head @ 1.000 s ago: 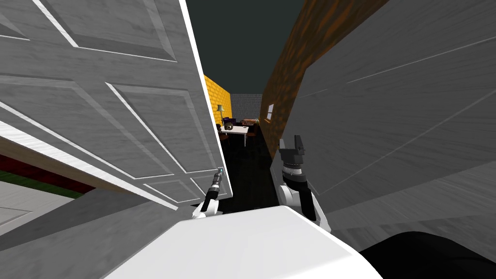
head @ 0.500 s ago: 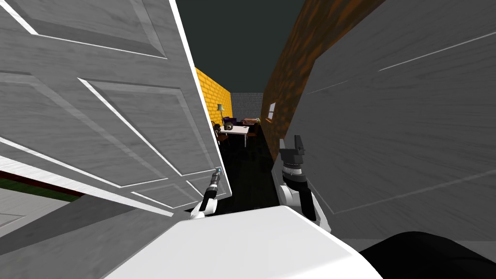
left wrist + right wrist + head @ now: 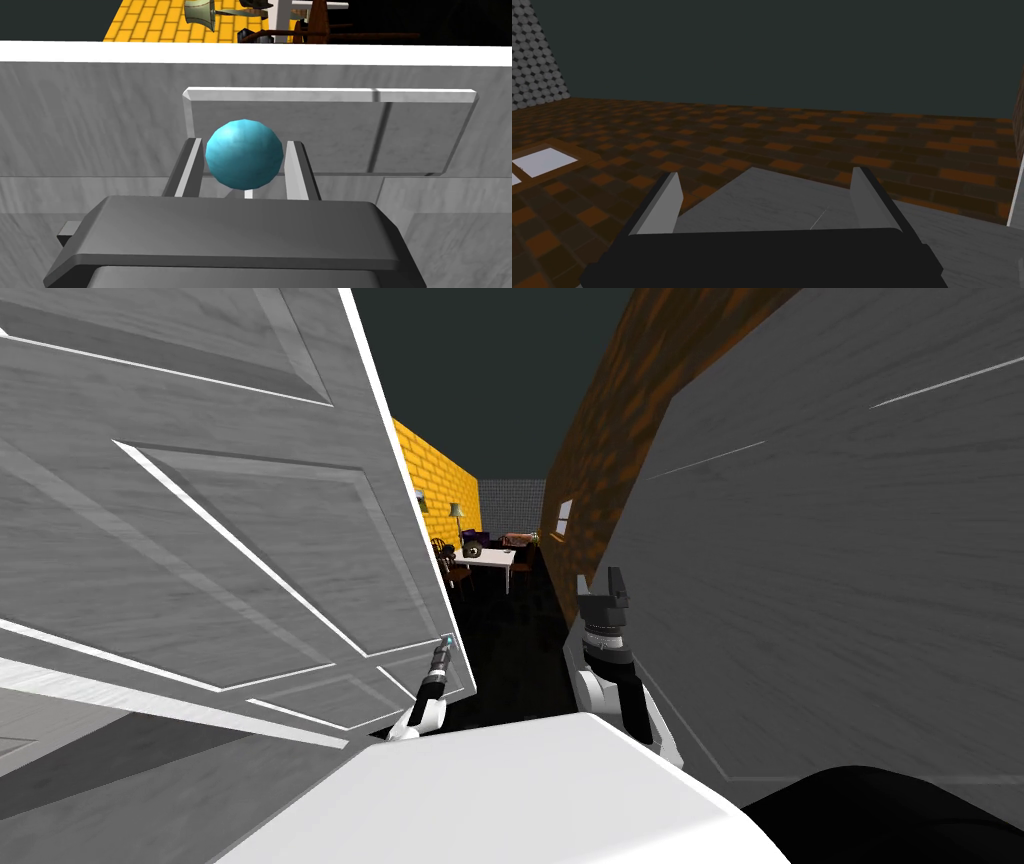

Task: Push the door open

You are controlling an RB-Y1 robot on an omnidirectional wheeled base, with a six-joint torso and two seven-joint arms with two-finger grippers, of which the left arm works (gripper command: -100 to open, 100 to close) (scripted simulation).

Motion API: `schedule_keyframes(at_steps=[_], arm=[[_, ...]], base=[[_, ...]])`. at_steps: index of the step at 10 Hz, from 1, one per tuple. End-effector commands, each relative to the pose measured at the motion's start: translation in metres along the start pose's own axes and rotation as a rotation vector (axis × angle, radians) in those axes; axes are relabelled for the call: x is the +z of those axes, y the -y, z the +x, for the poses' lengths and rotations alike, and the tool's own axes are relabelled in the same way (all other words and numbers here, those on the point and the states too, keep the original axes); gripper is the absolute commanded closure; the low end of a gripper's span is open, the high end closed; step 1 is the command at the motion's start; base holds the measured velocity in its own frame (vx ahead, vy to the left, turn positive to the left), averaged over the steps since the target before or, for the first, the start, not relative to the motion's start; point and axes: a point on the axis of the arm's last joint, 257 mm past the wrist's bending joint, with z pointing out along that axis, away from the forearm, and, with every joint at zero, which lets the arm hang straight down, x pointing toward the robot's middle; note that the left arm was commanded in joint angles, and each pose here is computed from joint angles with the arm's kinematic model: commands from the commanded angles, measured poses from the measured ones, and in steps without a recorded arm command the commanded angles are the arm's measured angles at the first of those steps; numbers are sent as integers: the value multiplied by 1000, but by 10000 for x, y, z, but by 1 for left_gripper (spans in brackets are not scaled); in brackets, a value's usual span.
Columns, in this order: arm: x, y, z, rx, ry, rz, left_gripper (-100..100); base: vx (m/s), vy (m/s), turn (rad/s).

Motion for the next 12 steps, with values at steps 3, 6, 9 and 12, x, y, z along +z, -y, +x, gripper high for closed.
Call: schedule_keyframes(at_steps=[3,6,9,12], arm=[[29,43,-378,10,71,12,100],[27,43,-444,10,86,12,100],[13,45,-669,6,142,11,100],[2,6,-641,-2,142,2,-100]], base=[[204,-53,56],[123,-32,31],[162,-39,88],[-22,-85,66]])
